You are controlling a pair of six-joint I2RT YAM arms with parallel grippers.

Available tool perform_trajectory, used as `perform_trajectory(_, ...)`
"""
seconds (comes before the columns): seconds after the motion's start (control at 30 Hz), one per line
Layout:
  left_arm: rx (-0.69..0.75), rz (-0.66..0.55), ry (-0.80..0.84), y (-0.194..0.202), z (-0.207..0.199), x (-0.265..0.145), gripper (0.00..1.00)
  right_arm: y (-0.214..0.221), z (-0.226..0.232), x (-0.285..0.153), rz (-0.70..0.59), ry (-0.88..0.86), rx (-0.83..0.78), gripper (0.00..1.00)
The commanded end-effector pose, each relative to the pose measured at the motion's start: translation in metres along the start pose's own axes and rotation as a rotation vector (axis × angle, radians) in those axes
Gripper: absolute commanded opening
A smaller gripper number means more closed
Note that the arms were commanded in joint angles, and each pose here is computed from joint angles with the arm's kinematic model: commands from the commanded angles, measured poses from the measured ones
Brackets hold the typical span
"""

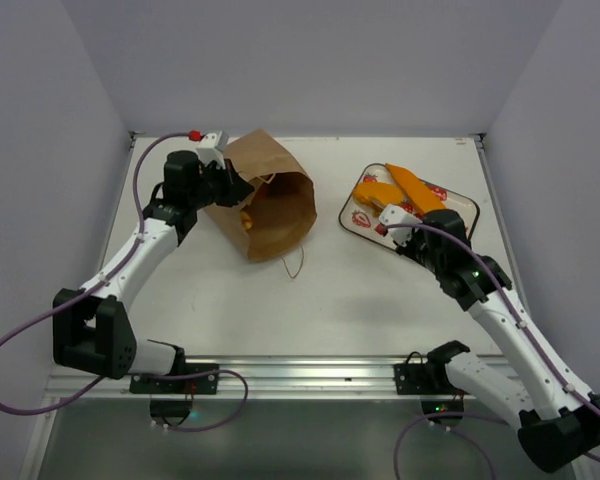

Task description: Take the fake bread out of the paper bag

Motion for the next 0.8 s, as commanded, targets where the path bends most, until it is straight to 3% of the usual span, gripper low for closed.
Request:
perform_trajectory(0.0, 0.065, -0.057, 0.002, -0.008, -0.004, -0.016, 0.03, 0.001, -0.014, 0.021, 0.04, -0.023, 0.069, 0.0)
perform_trajectory(0.23, 0.132, -0.067, 0.015, 0.006, -0.005, -0.039, 0.04, -0.014, -0.04, 0.074, 0.099, -0.057, 0.123, 0.0)
perform_trajectory(0.33, 0.148, -0.068, 0.001, 0.016, -0.001, -0.044, 0.04, -0.02, -0.049, 0.091, 0.142, -0.057, 0.139, 0.08)
perform_trajectory(0.5, 0.157, -0.08, -0.006, 0.027, 0.006, -0.048, 0.04, -0.021, -0.048, 0.109, 0.179, -0.081, 0.153, 0.36)
perform_trajectory(0.6, 0.156, -0.066, -0.022, 0.037, 0.014, -0.046, 0.04, -0.02, -0.045, 0.113, 0.186, -0.092, 0.16, 0.45)
perform_trajectory(0.77, 0.155, -0.057, -0.032, 0.044, 0.02, -0.045, 0.05, -0.018, -0.047, 0.112, 0.184, -0.088, 0.185, 0.47)
Point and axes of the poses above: each gripper's point midway between its finger pads, its own x axis out along the fingers, its own z axis along the line the jaws close on, y = z × x, the point moved 10 cm from there along -x, back along the fingers, and after that the axes turned 14 degrees about -x, right-handed, at the moved point
